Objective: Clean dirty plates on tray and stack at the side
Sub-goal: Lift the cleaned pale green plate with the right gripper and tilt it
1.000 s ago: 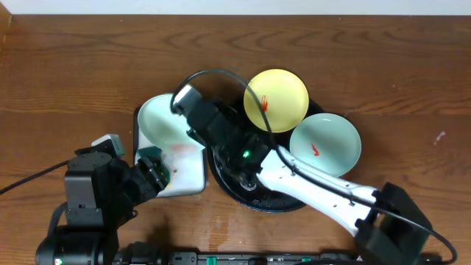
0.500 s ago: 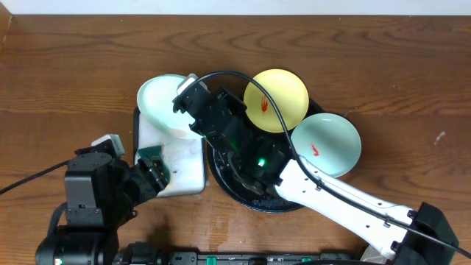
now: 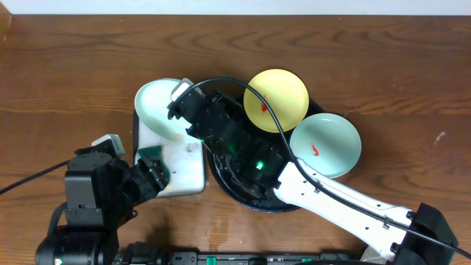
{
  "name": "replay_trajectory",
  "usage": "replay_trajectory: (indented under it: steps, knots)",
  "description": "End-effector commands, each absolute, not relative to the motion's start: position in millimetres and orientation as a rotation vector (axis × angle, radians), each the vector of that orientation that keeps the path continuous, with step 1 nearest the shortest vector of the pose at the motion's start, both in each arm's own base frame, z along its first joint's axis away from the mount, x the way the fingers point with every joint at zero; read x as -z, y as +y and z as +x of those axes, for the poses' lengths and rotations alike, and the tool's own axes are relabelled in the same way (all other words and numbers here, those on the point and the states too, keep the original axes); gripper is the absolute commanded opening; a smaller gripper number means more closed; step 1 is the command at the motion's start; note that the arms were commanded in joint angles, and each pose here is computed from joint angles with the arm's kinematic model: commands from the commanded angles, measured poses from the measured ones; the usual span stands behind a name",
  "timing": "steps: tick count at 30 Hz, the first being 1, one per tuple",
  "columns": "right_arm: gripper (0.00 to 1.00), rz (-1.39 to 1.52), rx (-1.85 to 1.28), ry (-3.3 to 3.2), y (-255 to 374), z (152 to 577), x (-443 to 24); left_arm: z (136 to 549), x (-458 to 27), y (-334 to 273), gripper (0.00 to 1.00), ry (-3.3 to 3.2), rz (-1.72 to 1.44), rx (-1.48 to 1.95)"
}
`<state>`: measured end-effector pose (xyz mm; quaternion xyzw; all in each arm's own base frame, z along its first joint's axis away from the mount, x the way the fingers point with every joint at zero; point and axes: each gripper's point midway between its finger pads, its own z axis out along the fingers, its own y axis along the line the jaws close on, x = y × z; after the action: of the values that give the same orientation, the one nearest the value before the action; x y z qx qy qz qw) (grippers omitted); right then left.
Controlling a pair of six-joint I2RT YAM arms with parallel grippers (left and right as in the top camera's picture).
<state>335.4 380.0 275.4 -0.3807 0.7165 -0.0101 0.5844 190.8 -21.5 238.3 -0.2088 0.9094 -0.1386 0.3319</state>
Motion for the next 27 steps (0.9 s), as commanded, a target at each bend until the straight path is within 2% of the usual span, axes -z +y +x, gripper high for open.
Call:
replay_trajectory:
  steps: [1, 18, 27]
  knots:
    - [0.01, -0.892, 0.026, 1.623, 382.0, 332.4, -293.6, 191.2, -247.2, -19.5, 0.75, 2.351, -0.540, 0.356]
    - [0.01, -1.060, 0.116, 1.485, 399.9, 314.3, -300.8, 191.2, -247.2, -19.5, 0.76, 2.351, -0.540, 0.356]
    - [0.01, -1.055, 0.117, 1.469, 401.7, 313.4, -304.8, 191.2, -247.2, -19.6, 0.75, 2.351, -0.540, 0.356]
